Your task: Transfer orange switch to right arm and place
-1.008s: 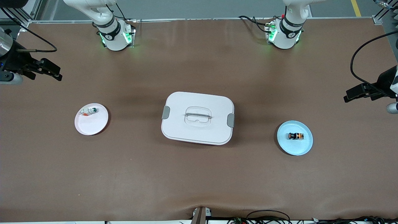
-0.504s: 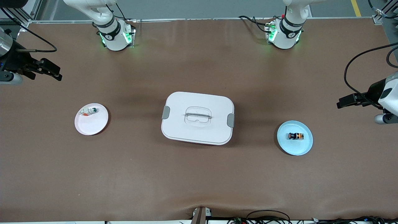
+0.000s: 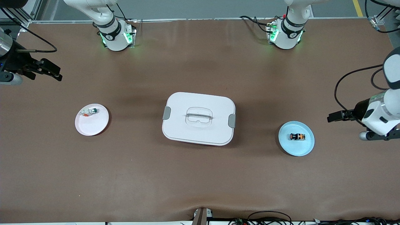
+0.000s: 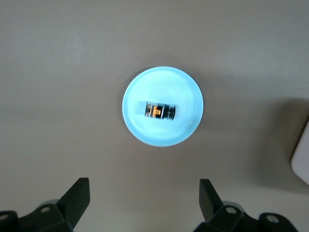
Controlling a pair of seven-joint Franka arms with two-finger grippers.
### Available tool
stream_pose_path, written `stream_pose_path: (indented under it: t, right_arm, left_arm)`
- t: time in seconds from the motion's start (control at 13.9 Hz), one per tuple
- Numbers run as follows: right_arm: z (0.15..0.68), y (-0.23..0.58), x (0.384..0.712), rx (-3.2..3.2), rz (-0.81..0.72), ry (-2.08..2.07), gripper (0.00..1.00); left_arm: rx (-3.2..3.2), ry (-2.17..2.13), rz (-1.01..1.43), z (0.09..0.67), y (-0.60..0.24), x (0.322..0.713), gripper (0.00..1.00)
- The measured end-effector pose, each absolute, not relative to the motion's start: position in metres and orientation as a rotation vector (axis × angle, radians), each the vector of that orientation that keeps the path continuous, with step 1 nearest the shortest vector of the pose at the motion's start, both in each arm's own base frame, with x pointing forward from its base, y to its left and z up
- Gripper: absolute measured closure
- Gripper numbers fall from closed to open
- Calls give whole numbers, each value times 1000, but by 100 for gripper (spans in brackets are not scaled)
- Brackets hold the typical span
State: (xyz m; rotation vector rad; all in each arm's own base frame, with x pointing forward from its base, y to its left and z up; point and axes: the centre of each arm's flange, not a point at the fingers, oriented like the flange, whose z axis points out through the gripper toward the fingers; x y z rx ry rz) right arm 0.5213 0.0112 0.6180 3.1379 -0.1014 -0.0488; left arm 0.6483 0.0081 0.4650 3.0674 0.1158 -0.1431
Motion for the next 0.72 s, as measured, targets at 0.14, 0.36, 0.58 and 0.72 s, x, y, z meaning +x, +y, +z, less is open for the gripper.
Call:
stream_pose_path:
  t: [0.14,0.36,0.58,0.72]
  right_arm:
    - [619,12,522,3138,-40,-100,0]
    - [620,12,523,3139,-19,-99,0]
    - [620,12,524,3140,-6,-98,0]
    - [621,14,524,3140,-5,-94,0]
  left_arm:
    - [3066,113,-116,443,5,651,0]
    - [3065,110,-97,420,2,650,0]
    - [3065,103,-96,398,-1,651,0]
    - [3065,91,-93,382,-5,654,0]
